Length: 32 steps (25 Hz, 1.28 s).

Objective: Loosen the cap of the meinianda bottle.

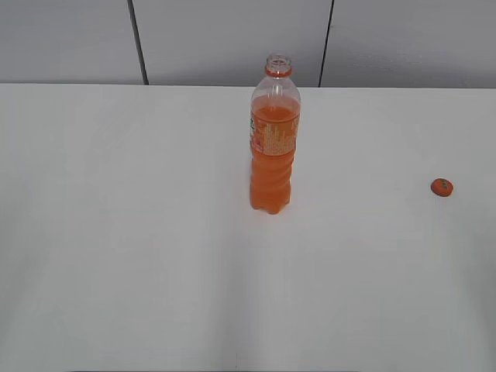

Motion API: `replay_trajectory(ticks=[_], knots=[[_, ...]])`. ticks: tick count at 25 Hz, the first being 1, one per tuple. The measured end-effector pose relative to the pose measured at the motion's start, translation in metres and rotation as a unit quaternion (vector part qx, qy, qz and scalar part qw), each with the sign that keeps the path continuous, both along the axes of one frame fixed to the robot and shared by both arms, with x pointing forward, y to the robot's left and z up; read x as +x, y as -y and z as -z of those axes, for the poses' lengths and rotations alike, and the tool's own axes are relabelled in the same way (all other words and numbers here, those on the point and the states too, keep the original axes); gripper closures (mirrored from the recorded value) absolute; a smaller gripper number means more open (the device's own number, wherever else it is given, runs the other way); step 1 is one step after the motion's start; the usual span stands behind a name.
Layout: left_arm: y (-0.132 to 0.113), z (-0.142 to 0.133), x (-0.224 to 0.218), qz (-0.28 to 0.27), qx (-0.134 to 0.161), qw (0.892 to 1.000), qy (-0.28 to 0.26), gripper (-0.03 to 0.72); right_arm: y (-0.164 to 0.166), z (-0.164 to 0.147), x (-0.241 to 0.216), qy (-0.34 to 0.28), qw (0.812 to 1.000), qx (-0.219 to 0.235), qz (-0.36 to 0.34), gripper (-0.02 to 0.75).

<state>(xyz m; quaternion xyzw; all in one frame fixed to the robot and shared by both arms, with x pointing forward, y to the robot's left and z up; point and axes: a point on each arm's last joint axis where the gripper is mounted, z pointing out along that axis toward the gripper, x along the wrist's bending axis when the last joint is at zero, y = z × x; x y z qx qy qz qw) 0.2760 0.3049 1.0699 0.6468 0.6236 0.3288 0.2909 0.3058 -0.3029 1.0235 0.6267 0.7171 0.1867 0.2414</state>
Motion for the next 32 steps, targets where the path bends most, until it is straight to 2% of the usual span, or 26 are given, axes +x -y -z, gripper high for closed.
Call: replay_trajectory(ticks=[5, 13, 23, 32], knots=[[0.000, -0.003, -0.020, 0.000, 0.000, 0.998, 0.059, 0.197, 0.000, -0.003, -0.007, 0.025, 1.000, -0.003, 0.000, 0.155], [-0.001, -0.004, -0.043, -0.002, 0.002, 0.992, 0.122, 0.197, -0.002, -0.011, -0.029, 0.108, 0.994, -0.011, 0.000, 0.155], [-0.002, -0.004, -0.048, -0.003, 0.004, 0.991, 0.137, 0.199, -0.005, -0.016, -0.062, 0.224, 0.974, -0.021, 0.001, 0.165], [-0.002, -0.002, -0.050, -0.004, 0.005, 0.990, 0.142, 0.199, -0.005, -0.016, -0.065, 0.233, 0.972, -0.019, 0.003, 0.200]])
